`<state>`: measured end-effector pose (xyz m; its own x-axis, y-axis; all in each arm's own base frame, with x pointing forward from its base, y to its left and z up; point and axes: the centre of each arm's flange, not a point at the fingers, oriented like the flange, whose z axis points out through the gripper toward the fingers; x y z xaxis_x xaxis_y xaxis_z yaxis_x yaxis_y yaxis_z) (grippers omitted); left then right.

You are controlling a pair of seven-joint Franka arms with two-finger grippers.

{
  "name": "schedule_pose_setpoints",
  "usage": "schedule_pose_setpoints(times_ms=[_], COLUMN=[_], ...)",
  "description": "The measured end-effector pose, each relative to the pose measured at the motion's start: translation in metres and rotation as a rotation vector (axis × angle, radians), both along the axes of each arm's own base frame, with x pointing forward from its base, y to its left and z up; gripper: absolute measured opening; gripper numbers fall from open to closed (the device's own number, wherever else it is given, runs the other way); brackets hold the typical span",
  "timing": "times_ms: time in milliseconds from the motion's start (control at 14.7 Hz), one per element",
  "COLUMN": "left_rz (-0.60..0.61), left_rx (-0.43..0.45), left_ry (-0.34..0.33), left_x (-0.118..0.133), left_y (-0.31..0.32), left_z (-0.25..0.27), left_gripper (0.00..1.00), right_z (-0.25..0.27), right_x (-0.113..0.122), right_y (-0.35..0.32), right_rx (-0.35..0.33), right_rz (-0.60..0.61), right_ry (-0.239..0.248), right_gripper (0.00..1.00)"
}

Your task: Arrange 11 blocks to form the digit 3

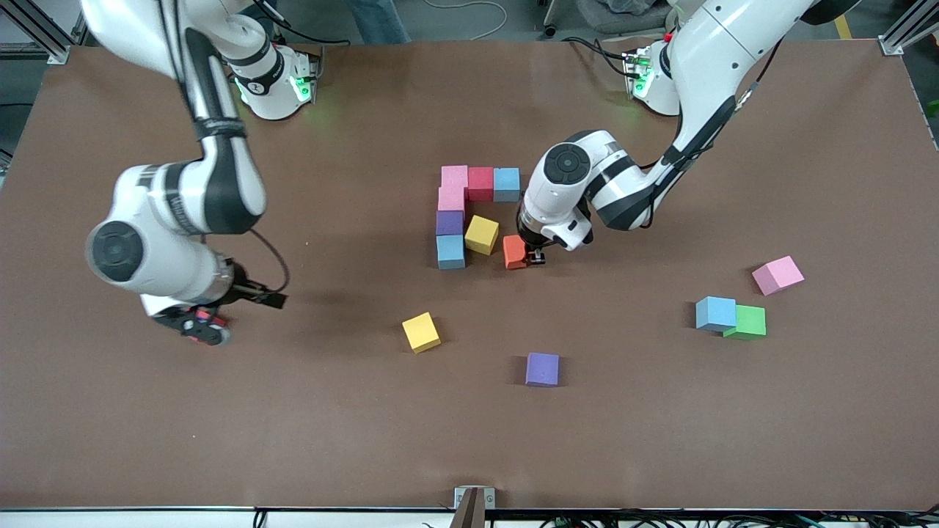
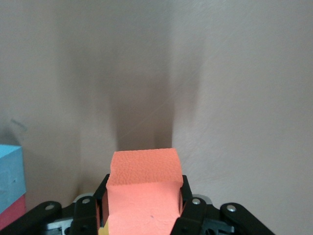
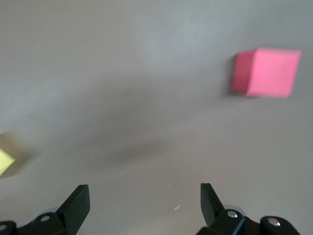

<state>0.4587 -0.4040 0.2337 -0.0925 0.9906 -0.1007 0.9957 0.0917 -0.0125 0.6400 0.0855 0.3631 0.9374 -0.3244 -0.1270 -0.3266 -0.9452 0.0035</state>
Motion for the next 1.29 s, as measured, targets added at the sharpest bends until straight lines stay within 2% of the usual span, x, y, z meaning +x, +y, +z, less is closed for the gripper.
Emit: schedule_pose_setpoints(times_ms=[136,273,409,681,954,1158,1295], left_rz=[-0.003,-0.003,-0.002,-0.003,-0.013,-0.024,-0.020], left_rx=[0.001,0.004,0.005,0.007,0.012,0.014,0.015], left_ry=[0.006,0.015,0.024,0.039,0.045,0.048,0.049], left_x=[-0.008,-0.013,-0.013,-0.016,-0.022,-0.027,-0.027], left_y=[-0.008,-0.011,-0.011,-0.010,-0.013,-0.016,-0.017], left_z=[-0.002,-0.006,-0.011,-0.018,-0.021,-0.022,-0.022], left_gripper=[0.56,0.56,0.56,0.56,0.56,0.56,0.56], right_z=[0.001,0.004,0.016,0.023,-0.016,-0.059,-0.076], right_x=[0.006,0.007,0.010,0.005,0.019,0.027,0.028], right_y=[-0.023,-0.012,0.017,0.129,0.209,0.247,0.259], right_rx=[0.007,0.046,0.072,0.037,-0.012,-0.008,-0.008], right_rz=[0.017,-0.020,-0.144,-0.375,-0.573,-0.637,-0.667], right_ry=[-0.028,-0.044,-0.059,-0.072,-0.106,-0.146,-0.151], right_gripper=[1.00,1.00,1.00,1.00,1.00,1.00,1.00])
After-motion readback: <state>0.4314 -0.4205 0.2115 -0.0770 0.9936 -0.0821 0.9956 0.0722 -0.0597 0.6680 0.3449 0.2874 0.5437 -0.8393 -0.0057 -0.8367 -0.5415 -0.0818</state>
